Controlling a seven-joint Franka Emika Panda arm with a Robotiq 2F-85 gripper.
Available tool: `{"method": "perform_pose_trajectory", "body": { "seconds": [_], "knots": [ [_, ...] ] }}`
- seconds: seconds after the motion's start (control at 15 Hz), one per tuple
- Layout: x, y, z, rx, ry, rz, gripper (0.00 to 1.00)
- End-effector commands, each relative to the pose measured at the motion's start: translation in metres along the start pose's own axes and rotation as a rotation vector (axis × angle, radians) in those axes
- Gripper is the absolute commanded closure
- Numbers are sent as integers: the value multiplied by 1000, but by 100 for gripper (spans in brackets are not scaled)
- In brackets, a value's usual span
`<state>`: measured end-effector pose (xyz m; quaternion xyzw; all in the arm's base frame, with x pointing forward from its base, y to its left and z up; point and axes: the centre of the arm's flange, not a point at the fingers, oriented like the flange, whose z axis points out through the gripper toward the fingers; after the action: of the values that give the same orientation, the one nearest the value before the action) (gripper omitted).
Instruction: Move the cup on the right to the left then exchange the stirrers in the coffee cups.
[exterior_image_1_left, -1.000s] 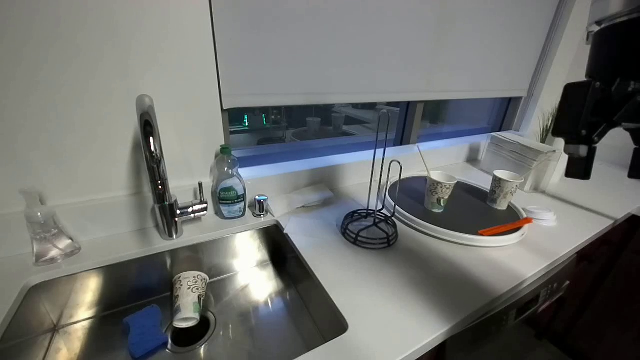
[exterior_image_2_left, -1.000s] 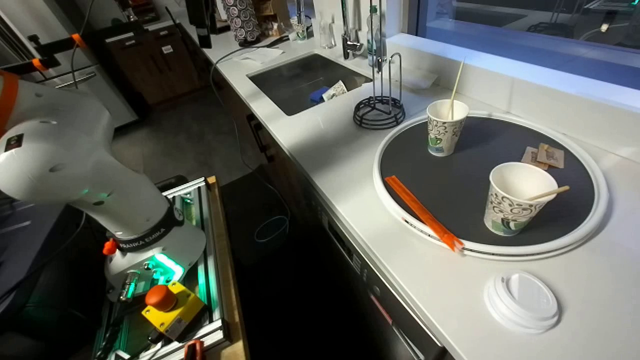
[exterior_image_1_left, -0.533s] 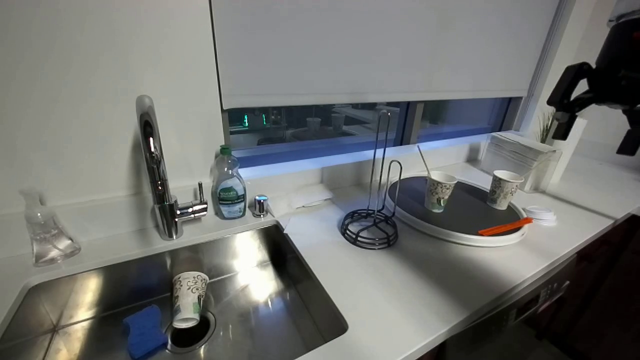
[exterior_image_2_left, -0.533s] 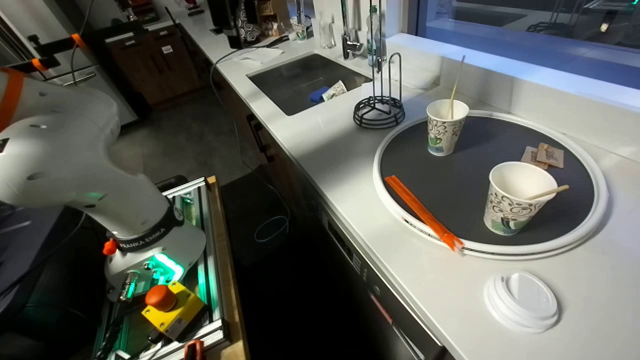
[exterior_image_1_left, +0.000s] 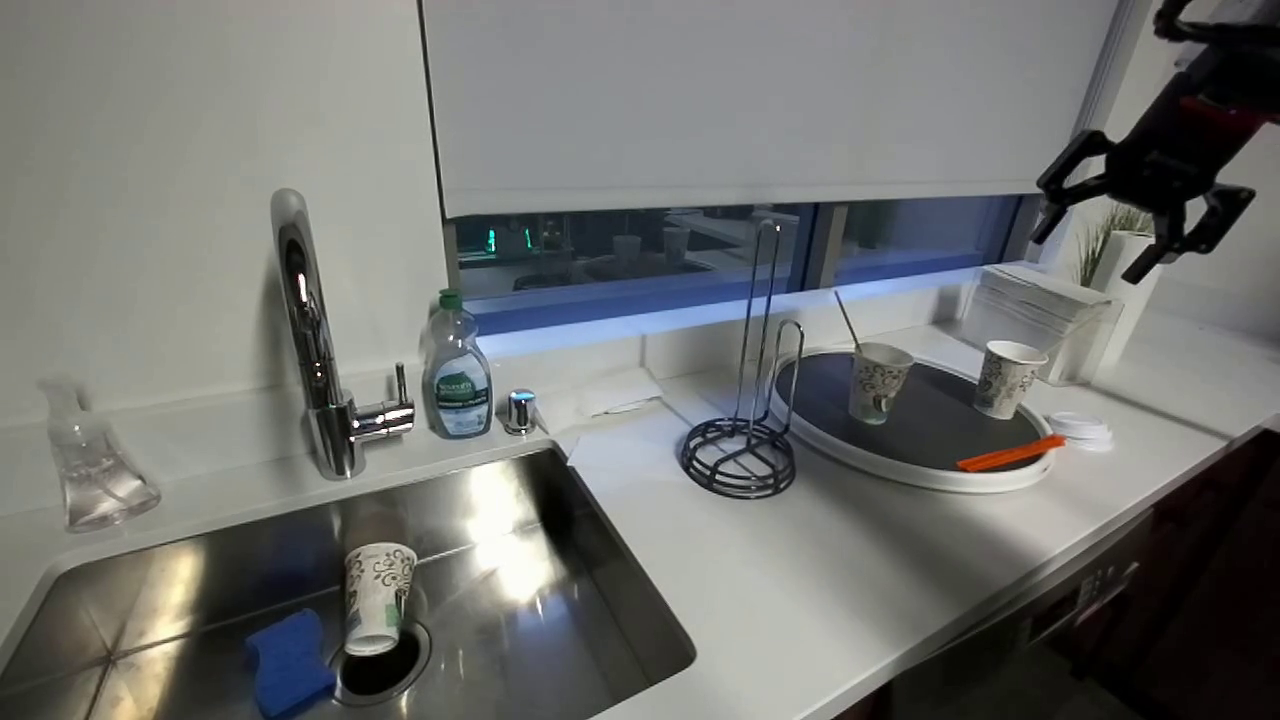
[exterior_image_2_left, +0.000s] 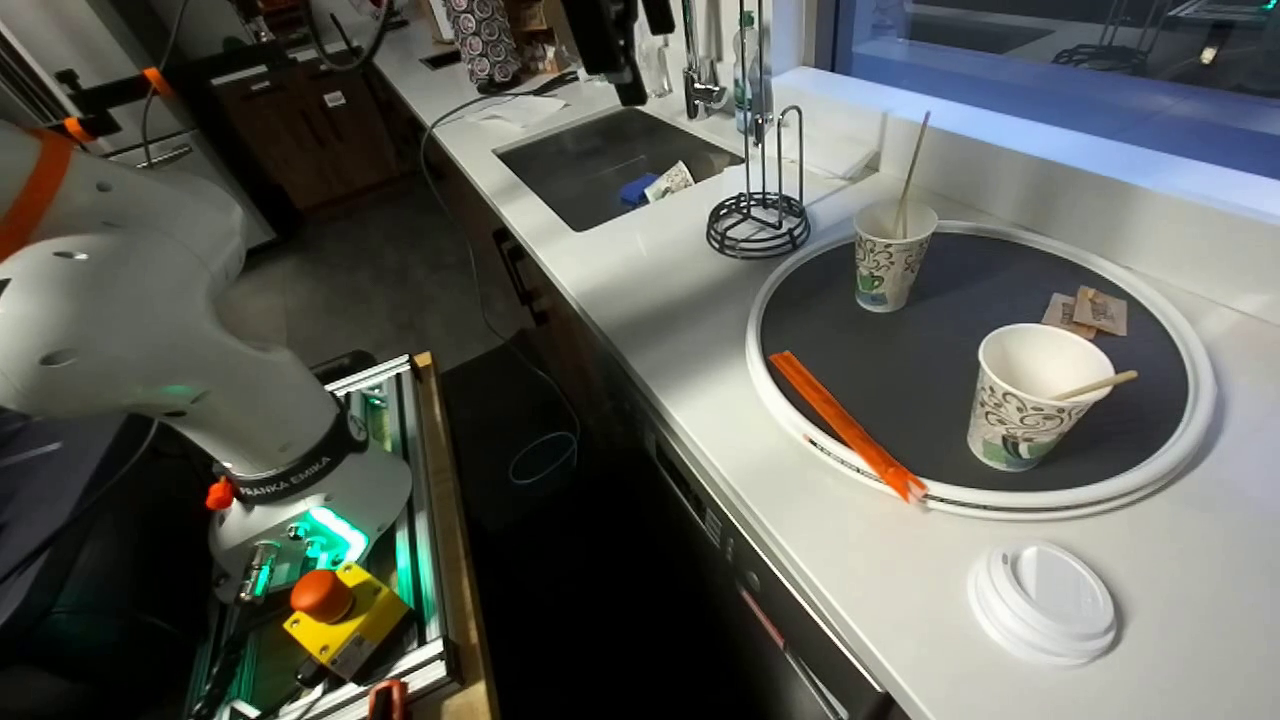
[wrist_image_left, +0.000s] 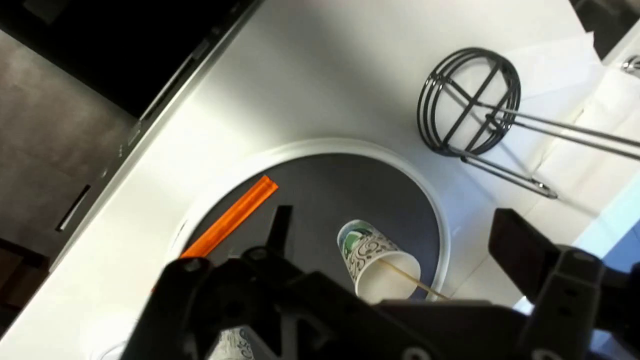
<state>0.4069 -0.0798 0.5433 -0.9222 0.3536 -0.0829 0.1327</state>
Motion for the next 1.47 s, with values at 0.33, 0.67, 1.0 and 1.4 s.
{"method": "perform_pose_trajectory", "body": {
  "seconds": [0.33, 0.67, 1.0, 1.4],
  "knots": [
    [24, -4, 8, 1, 12, 20, 0],
    [82, 7, 37, -2, 176, 220, 0],
    [138, 26, 73, -11, 282, 151, 0],
    [152, 40, 85, -28, 297, 135, 0]
  ]
}}
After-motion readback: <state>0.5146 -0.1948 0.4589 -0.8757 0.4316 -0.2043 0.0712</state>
